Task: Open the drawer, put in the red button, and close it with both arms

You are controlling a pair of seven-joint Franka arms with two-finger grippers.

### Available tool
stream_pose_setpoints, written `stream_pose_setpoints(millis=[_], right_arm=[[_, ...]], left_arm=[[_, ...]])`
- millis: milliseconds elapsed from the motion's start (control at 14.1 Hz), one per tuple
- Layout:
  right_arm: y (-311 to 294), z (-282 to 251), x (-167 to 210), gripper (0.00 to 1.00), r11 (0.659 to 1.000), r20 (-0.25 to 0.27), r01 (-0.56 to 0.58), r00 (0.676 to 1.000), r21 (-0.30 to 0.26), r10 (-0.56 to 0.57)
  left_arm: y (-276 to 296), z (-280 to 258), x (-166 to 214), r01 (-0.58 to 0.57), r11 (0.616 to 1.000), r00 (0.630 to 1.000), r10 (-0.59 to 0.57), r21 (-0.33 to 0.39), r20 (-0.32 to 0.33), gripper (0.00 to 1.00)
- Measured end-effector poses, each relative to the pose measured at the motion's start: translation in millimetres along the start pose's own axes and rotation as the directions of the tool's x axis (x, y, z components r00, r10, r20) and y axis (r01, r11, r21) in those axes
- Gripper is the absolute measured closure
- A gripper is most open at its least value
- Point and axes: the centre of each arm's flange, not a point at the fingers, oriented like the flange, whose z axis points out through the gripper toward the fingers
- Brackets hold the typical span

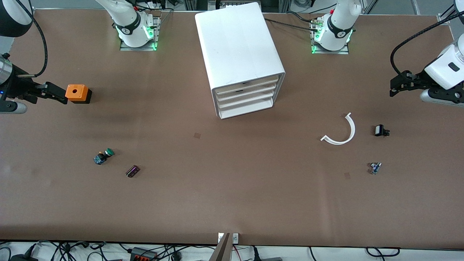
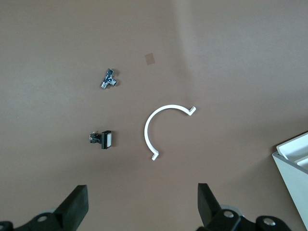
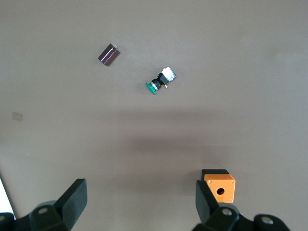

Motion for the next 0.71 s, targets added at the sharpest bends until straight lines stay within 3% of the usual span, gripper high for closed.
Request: stream_pose_setpoints(millis=[710], right_arm=[[0.0,0.0,-0.1,0.0,1.0,0.0,0.0,1.0,0.0,0.0]], left_arm=[[7.3,-3.9,7.5,0.069,0.997,0.997,-0.068,-0.04,0.028,0.0]])
